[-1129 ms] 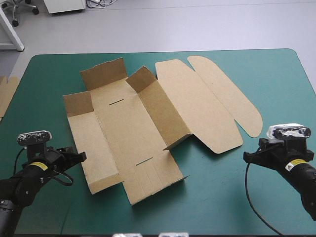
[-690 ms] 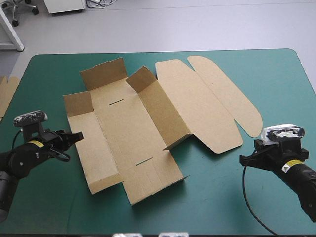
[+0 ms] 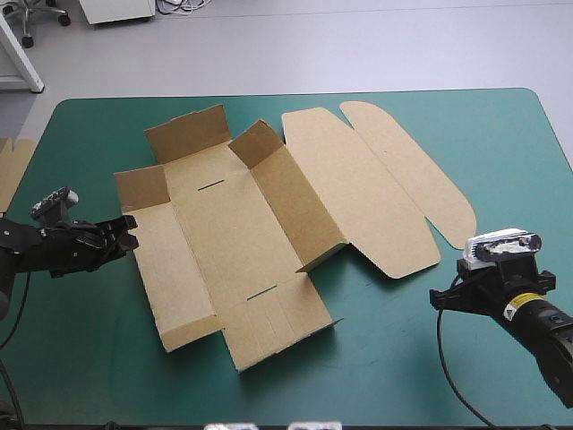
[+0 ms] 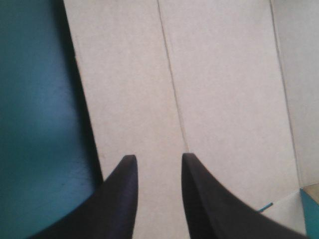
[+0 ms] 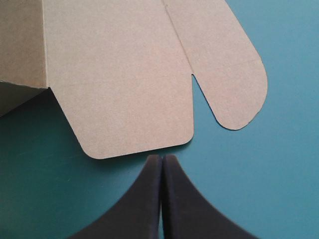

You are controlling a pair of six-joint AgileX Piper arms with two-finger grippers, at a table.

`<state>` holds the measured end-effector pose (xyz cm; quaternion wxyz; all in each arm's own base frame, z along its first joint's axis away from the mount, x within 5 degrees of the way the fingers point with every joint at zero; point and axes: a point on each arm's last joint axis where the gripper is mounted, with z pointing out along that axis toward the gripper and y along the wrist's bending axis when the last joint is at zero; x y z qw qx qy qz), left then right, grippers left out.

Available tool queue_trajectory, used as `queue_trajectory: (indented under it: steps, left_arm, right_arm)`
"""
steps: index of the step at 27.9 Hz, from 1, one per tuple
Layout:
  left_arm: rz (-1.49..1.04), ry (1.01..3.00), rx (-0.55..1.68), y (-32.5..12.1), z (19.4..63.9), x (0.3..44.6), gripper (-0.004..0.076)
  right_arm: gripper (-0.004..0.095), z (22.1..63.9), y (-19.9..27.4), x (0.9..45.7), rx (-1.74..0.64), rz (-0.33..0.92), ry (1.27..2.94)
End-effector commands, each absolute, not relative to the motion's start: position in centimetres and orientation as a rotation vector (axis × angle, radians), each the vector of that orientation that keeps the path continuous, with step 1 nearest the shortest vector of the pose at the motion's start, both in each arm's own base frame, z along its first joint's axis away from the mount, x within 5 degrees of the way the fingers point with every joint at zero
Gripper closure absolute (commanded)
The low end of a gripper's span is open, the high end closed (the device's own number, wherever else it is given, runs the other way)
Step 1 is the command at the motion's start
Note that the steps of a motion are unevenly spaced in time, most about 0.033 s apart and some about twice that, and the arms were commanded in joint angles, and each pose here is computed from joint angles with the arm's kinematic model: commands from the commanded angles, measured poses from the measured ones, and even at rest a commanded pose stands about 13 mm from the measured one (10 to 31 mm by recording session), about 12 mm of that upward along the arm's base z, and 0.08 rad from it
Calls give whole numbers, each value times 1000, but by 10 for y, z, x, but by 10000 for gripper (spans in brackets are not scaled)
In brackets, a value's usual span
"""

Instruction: Fold the box

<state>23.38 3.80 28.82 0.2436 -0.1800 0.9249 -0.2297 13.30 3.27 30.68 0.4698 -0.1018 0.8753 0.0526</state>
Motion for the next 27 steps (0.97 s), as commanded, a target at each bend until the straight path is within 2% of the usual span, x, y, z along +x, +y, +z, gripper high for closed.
queue_trajectory:
  steps: [1,12,22,27]
  left_arm:
    - [-566,2526,-478,43,294,238,481]
    - [-615,2624,-516,45,274,244,340]
    - [-762,2725,-569,29,225,217,332]
    - [-853,2620,-591,21,220,212,332]
  right_arm:
    - [927,319,34,136,-267,105,2072]
    - [927,319,33,135,-254,90,2088]
    - [927,319,33,134,-253,87,2097]
    - [927,317,32,133,-256,78,2119]
